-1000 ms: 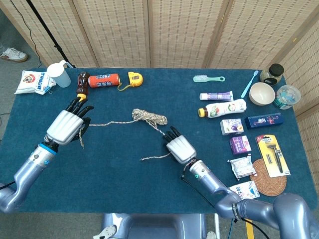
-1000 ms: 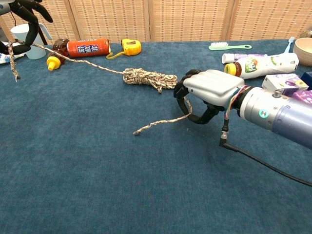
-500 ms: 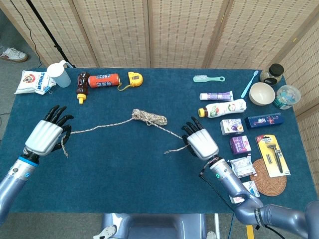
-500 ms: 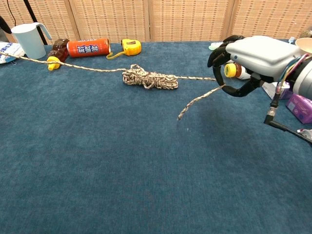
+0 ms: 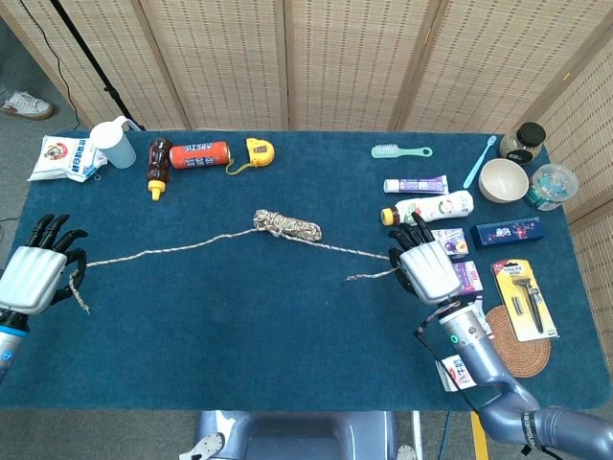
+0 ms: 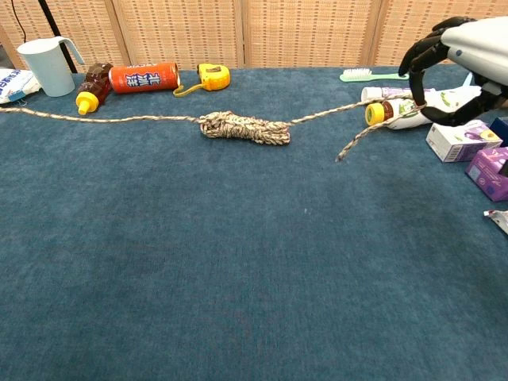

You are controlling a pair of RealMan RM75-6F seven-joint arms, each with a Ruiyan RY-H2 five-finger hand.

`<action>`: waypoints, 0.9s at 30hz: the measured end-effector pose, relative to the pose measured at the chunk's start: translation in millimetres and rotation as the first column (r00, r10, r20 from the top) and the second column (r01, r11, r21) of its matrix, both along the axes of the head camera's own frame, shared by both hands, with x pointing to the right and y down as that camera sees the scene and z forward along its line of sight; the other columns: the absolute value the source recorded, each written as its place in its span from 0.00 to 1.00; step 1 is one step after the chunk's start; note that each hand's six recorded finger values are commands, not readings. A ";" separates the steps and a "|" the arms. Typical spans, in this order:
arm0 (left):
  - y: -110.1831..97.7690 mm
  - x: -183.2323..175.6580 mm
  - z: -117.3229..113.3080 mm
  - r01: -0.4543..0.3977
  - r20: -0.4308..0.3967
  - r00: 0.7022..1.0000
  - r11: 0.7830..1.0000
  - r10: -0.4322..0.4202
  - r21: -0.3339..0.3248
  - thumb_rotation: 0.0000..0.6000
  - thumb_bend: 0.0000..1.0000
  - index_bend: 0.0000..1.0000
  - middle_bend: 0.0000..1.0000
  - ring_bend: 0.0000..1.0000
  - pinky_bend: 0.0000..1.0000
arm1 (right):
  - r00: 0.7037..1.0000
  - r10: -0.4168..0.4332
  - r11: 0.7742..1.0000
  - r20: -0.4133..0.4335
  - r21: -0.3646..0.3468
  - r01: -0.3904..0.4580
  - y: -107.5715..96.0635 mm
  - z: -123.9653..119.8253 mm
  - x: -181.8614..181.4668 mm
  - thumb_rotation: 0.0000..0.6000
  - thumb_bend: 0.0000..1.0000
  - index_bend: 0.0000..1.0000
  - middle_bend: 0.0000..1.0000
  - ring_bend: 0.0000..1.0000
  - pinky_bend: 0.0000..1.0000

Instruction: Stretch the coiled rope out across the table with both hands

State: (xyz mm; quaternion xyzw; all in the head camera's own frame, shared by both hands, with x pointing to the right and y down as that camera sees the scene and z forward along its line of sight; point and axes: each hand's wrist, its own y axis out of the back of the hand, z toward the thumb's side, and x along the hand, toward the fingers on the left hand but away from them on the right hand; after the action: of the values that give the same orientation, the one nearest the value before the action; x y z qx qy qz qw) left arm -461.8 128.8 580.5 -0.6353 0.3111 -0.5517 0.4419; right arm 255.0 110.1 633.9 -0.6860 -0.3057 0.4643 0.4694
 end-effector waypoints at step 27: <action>21.3 -8.3 -4.3 0.018 0.066 0.998 0.989 -0.009 -0.148 0.76 0.31 0.00 0.00 0.00 0.00 | 0.997 0.073 0.993 -0.036 -0.087 -0.076 13.7 -9.7 41.4 1.00 0.43 0.00 0.00 0.00 0.00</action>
State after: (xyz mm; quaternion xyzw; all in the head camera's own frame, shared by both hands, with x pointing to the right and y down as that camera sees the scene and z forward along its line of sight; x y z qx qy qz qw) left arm -470.1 150.1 576.2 -0.6460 0.2591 -0.5966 0.3995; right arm 296.4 123.8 624.3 -0.6865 -0.3027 0.5057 0.4259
